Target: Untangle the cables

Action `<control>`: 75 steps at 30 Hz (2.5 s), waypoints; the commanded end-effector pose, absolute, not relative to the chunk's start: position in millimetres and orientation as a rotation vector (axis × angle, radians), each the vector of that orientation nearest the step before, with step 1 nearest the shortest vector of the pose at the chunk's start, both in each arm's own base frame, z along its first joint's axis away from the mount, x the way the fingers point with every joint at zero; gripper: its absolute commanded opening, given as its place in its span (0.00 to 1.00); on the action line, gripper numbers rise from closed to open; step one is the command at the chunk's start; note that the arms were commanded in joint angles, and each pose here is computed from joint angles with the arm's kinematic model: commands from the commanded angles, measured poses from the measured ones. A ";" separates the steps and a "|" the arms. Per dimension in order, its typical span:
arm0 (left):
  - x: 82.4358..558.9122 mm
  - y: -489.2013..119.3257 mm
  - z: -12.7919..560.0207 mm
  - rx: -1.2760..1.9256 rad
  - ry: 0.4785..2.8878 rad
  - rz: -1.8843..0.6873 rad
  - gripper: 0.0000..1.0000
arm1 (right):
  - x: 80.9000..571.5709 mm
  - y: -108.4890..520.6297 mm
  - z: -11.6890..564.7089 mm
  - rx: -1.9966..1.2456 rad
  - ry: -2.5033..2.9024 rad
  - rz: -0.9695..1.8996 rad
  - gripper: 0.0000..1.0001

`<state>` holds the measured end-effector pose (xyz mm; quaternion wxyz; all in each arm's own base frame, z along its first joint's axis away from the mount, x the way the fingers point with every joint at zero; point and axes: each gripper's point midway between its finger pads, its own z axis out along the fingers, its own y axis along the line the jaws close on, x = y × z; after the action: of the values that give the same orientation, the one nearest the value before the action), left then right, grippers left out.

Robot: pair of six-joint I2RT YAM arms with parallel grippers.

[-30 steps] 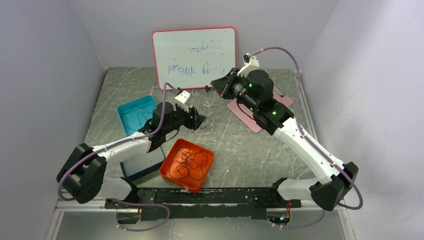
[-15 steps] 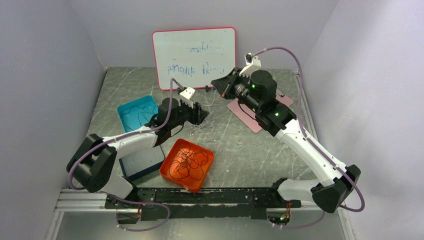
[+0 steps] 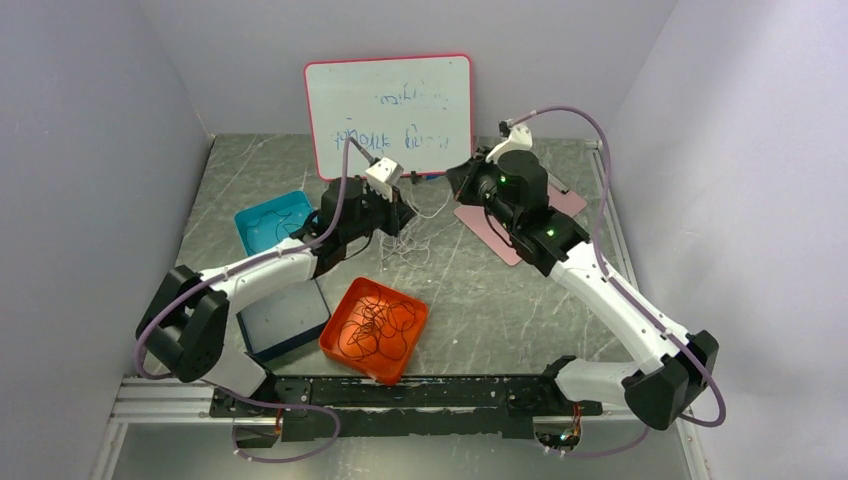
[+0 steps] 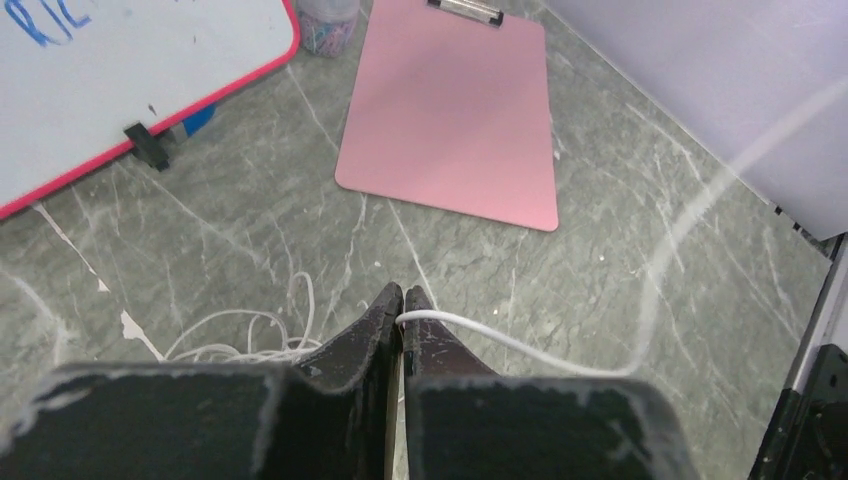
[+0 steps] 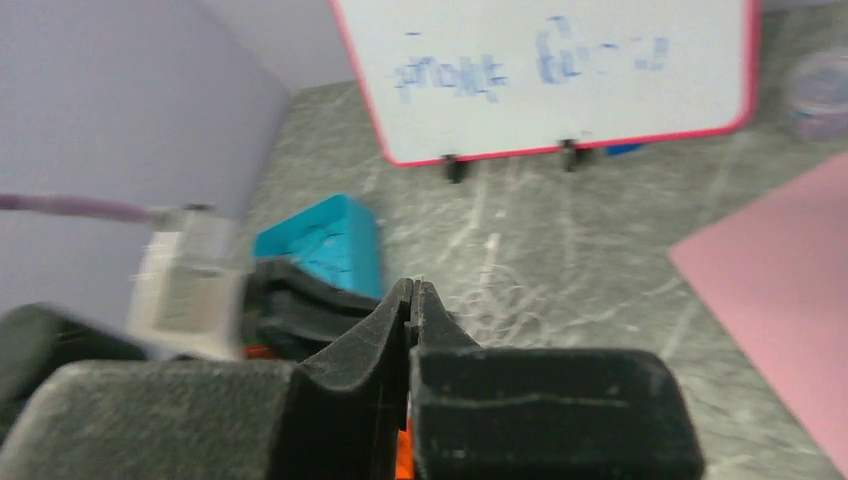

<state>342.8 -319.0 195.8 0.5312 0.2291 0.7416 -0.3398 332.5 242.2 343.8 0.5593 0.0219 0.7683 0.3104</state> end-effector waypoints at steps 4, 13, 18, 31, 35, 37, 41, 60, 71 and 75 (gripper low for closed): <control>352.0 -320.2 255.8 0.582 1.830 -0.855 0.07 | 383.3 169.7 265.3 0.163 1.943 0.481 0.17; 378.9 -312.0 278.2 0.493 1.967 -0.852 0.07 | 378.8 131.8 259.3 0.153 1.906 0.452 0.50; 383.7 -314.4 296.3 0.491 1.959 -0.857 0.07 | 356.2 151.7 259.6 -0.025 1.822 0.576 0.54; 371.1 -317.3 370.5 0.499 1.855 -0.940 0.07 | 321.3 275.3 255.8 -0.435 1.550 0.828 0.66; 363.3 -315.2 395.1 0.506 1.823 -0.957 0.07 | 339.4 291.0 254.1 -0.469 1.510 0.801 0.67; 359.6 -313.9 406.2 0.505 1.806 -0.967 0.07 | 349.8 298.8 251.3 -0.493 1.501 0.787 0.67; 352.0 -313.0 429.4 0.511 1.773 -0.992 0.07 | 367.1 319.4 245.0 -0.545 1.485 0.806 0.65; 337.2 -250.3 598.6 0.414 1.350 -0.903 0.07 | 403.8 331.3 99.4 -0.448 1.851 0.745 0.29; 314.8 -198.1 683.6 0.292 1.040 -0.743 0.07 | 372.2 284.2 35.3 -0.348 2.016 0.612 0.35; 309.9 -189.7 698.2 0.279 0.988 -0.710 0.07 | 363.0 277.1 24.1 -0.341 2.041 0.603 0.39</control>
<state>323.7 -213.5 656.9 0.7592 0.1500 0.5223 -0.3583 363.5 283.5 21.0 0.4606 -0.1532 0.8370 0.2526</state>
